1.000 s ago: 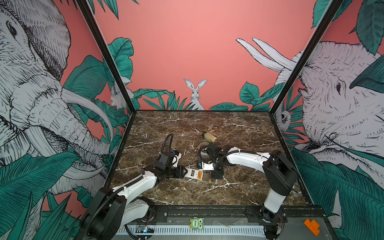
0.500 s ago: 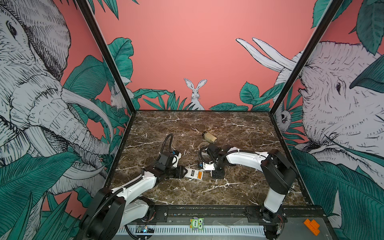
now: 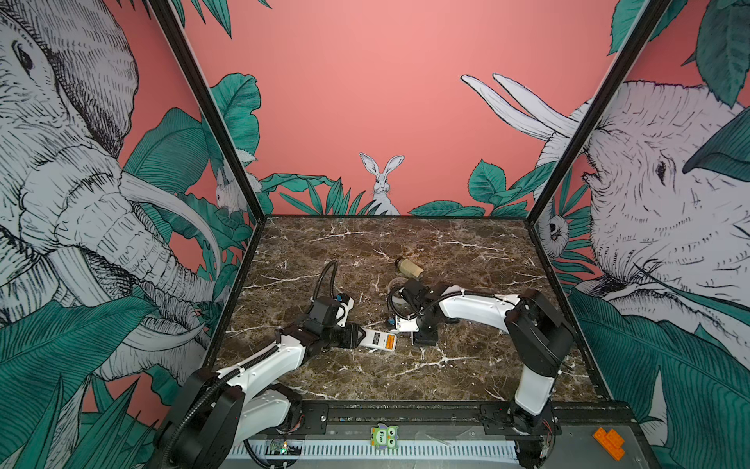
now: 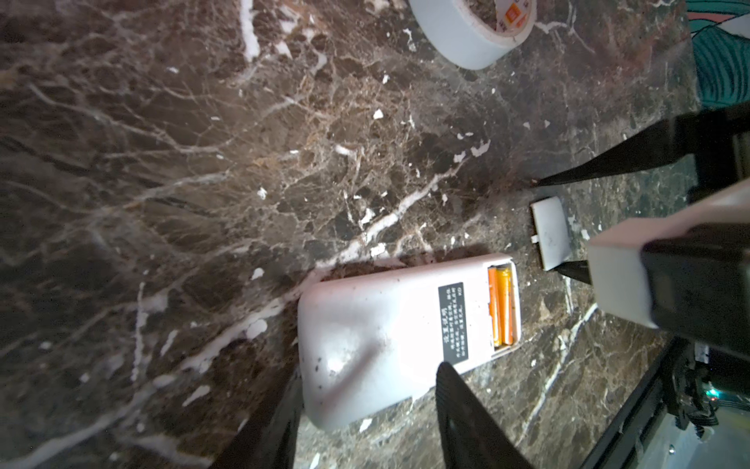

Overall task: Load the batteries into the remote control
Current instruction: 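Lower the open right gripper around the white battery cover on the table, then close the right gripper on the cover and carry it toward the remote's compartment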

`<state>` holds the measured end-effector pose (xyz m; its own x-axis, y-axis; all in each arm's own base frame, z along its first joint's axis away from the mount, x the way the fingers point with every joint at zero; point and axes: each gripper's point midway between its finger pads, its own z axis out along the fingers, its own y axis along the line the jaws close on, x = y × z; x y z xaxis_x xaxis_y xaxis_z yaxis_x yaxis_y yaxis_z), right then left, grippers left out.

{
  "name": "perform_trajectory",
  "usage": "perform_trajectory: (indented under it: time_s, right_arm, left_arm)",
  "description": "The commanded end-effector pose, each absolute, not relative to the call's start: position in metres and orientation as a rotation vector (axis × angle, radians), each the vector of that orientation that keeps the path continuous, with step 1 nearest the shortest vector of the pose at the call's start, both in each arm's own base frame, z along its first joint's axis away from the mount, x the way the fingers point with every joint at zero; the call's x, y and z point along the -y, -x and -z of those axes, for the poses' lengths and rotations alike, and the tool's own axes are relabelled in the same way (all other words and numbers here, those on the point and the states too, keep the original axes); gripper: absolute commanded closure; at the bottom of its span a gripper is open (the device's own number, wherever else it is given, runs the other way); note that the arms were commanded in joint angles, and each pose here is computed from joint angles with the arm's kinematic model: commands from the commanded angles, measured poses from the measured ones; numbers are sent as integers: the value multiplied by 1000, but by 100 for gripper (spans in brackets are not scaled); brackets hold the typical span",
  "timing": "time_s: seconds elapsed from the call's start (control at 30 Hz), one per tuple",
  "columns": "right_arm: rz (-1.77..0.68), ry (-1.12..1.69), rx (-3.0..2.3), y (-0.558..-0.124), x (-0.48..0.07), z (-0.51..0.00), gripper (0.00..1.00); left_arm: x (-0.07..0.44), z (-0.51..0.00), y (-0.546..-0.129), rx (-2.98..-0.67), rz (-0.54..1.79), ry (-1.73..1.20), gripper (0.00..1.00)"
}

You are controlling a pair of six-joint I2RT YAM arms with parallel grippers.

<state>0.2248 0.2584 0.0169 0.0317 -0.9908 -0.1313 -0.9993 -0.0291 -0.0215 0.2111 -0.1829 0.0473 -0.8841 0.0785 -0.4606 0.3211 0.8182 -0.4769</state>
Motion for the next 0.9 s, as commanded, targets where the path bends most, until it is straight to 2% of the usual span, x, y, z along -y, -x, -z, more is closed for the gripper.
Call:
perform_trajectory:
  time_s: [0.0, 0.23, 0.57, 0.87]
  right_arm:
    - [-116, 2221, -2159, -219, -250, -1, 39]
    - [-107, 2210, -2193, -219, -250, -6, 49]
    - [-92, 2157, -2253, -218, -252, -7, 53]
    - [-130, 1973, -2394, -210, -257, -26, 55]
  left_arm:
    - [179, -46, -209, -2571, 759, -311, 46]
    - [179, -45, -209, -2573, 755, -313, 46]
    - [178, -45, -209, -2570, 755, -309, 46]
    - [177, -43, -208, -2573, 749, -292, 46]
